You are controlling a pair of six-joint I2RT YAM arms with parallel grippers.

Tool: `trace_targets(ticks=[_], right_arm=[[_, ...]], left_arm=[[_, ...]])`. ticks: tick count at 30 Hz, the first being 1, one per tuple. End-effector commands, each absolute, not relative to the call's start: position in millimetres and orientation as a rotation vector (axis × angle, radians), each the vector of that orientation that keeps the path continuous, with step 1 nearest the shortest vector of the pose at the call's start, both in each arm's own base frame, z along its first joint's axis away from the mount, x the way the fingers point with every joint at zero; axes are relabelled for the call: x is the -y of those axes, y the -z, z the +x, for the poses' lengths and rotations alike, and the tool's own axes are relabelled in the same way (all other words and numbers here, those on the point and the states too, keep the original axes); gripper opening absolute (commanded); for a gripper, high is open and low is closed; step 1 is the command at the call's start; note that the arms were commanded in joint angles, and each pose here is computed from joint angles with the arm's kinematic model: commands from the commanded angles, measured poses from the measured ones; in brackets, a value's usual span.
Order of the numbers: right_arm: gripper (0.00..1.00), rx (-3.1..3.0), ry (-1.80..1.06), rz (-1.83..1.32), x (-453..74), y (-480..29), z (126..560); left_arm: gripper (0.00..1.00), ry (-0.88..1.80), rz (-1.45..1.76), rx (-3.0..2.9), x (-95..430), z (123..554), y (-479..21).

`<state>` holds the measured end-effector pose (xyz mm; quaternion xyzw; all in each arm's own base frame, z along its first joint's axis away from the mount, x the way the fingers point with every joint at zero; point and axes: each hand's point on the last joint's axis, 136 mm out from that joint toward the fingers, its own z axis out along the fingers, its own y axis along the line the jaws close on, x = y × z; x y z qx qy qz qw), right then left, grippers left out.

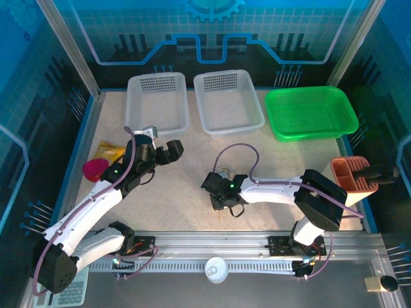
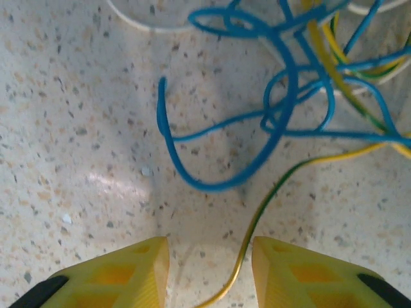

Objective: Untangle the cables

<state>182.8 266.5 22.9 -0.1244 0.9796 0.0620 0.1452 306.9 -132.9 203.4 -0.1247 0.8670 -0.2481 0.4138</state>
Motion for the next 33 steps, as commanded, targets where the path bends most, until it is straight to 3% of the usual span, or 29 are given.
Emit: trace_targets(ticks=[1, 5, 8, 21, 33], right_arm=[[0.34, -2.794, -0.232, -0.336, -277.2, -29.2, 198.4], [0.19, -2.794, -0.282, -0.318, -278.2, -30.5, 206.3], [0.00, -2.791, -0.337, -0.311, -280.4, -35.2, 210.9], [0.00, -2.579, -0.893, -0.159, -298.6, -133.3, 255.4], [0.00, -2.248, -1.325, 0.065, -309.0, -245.1, 315.1]], left_arm=[[0.99, 0.626, -0.316, -2.159, 133.2, 305.8, -213.4], [0.99, 0.625, -0.317, -2.156, 133.2, 305.6, -213.9], [0.99, 0.624, -0.317, -2.158, 133.6, 305.3, -213.5], [0.99, 0.701, -0.304, -2.144, 143.9, 304.9, -218.5], [0.99, 1.034, -0.213, -2.042, 181.5, 295.6, -258.1]])
